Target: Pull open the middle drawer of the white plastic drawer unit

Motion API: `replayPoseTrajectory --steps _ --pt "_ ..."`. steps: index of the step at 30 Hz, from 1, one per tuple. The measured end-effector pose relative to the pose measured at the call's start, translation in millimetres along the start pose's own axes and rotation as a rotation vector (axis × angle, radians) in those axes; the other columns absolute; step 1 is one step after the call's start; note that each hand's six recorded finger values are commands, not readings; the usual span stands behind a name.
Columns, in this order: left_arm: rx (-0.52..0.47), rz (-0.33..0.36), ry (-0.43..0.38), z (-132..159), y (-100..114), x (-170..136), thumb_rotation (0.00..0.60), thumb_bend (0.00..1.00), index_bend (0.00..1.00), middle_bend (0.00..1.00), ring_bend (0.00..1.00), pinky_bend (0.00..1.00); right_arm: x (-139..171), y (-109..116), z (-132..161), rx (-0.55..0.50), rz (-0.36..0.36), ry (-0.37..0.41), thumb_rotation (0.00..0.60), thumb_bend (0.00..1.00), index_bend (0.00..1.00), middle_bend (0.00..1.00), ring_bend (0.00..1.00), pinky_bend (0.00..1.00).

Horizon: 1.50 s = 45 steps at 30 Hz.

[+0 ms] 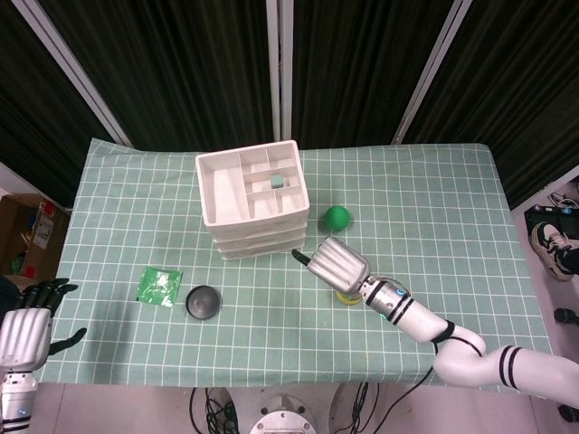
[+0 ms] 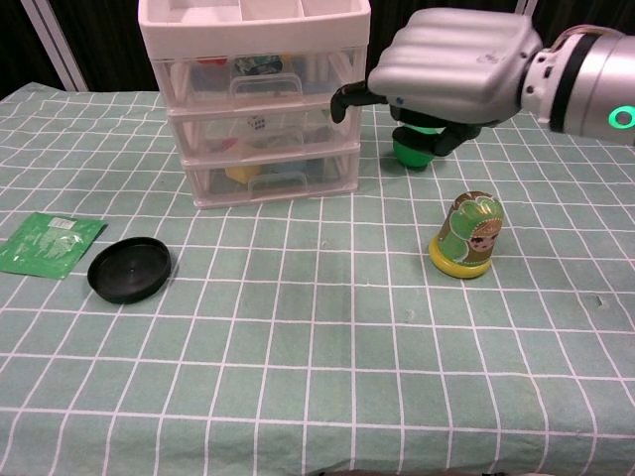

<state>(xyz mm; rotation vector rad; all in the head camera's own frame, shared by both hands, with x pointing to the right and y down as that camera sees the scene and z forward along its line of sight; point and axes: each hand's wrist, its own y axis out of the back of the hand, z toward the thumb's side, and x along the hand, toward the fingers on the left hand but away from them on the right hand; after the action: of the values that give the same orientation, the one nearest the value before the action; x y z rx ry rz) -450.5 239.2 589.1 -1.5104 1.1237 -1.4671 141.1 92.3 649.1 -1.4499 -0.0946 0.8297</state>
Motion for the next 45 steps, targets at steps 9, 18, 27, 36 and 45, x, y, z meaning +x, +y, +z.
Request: replayPoseTrajectory --steps 9,18,27,36,45 --pt "-0.013 0.01 0.002 -5.6 -2.0 0.3 0.6 0.09 0.28 0.22 0.18 0.2 -39.8 -17.9 39.4 0.107 0.032 -0.037 0.6 0.59 0.24 0.89 0.97 1.0" --pt "-0.02 0.026 0.004 -9.8 -0.7 0.3 0.6 0.09 0.28 0.22 0.17 0.2 -67.1 -19.8 58.1 0.288 0.007 -0.061 0.6 0.62 0.24 0.9 0.98 1.0" --pt "-0.028 0.032 0.021 -16.3 -0.7 -4.9 0.6 0.09 0.28 0.22 0.18 0.2 -81.3 -17.9 62.6 0.437 -0.015 -0.071 0.6 0.63 0.25 0.91 0.98 1.0" --pt "-0.033 0.035 0.026 -17.9 -1.0 -6.0 0.6 0.09 0.28 0.22 0.18 0.2 -85.2 -25.9 57.6 0.494 0.012 -0.071 0.6 0.63 0.25 0.91 0.98 1.0" --pt "-0.034 0.035 0.032 -19.3 -0.3 -7.4 0.6 0.09 0.28 0.22 0.18 0.2 -84.3 -30.6 55.3 0.546 0.024 -0.07 0.6 0.64 0.27 0.92 0.99 1.0"
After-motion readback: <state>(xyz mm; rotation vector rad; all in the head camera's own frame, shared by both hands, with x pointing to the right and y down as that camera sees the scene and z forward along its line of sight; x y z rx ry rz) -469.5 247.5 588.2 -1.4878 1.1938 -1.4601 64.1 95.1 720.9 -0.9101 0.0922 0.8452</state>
